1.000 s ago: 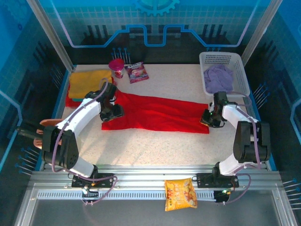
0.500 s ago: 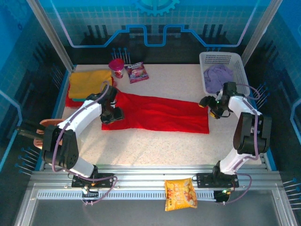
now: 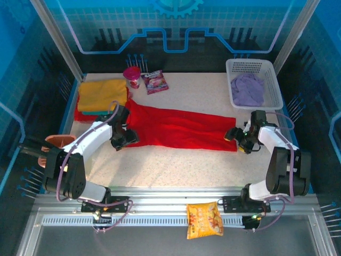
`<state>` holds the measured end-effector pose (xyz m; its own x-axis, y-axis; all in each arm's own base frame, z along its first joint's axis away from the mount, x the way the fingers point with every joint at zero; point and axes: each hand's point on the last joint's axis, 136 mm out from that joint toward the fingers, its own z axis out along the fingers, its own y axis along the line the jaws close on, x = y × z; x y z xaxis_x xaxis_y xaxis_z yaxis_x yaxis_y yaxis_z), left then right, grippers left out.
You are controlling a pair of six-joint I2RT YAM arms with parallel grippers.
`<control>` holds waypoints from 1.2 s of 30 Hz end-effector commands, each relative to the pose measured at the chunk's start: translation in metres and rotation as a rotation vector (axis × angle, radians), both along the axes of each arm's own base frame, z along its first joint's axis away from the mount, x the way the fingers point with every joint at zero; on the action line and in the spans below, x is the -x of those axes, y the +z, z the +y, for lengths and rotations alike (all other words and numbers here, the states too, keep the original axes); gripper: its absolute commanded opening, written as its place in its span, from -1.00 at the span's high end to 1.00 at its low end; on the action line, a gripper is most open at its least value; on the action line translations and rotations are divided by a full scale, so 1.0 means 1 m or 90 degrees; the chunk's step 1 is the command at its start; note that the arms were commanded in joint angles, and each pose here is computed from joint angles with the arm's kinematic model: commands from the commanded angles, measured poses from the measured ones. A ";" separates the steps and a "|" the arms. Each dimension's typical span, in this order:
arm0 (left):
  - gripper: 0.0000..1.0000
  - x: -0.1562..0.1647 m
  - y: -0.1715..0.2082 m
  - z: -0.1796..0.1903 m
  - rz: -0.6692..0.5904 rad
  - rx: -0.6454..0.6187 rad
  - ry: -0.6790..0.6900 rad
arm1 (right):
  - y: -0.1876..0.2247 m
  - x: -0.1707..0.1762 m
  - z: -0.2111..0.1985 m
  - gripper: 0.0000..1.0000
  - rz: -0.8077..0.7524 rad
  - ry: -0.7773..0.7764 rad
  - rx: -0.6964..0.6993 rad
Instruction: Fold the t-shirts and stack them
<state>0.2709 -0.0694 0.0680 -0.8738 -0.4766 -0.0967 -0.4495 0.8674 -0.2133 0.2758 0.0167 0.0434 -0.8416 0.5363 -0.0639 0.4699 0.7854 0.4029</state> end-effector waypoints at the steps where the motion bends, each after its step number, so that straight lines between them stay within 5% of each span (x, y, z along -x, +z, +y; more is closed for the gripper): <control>1: -0.32 -0.005 -0.002 0.004 -0.014 0.066 0.077 | -0.003 0.012 0.002 -0.47 0.014 0.004 0.008; 7: -0.30 -0.001 -0.037 0.021 0.013 0.055 0.162 | -0.014 0.011 0.010 -0.15 0.033 0.009 -0.008; 12: -0.31 -0.003 -0.045 0.022 -0.022 0.079 0.207 | -0.026 0.020 0.010 -0.12 0.061 0.015 0.008; 16: -0.31 -0.009 -0.048 0.020 -0.050 0.102 0.230 | -0.026 0.021 0.004 -0.40 0.065 0.020 0.038; 28: -0.17 -0.041 -0.042 0.020 -0.203 0.168 0.303 | -0.033 0.021 -0.003 -0.26 0.075 0.019 0.061; 36: 0.03 -0.054 -0.016 0.019 -0.245 0.185 0.285 | -0.001 0.016 -0.005 -0.47 0.024 0.024 0.071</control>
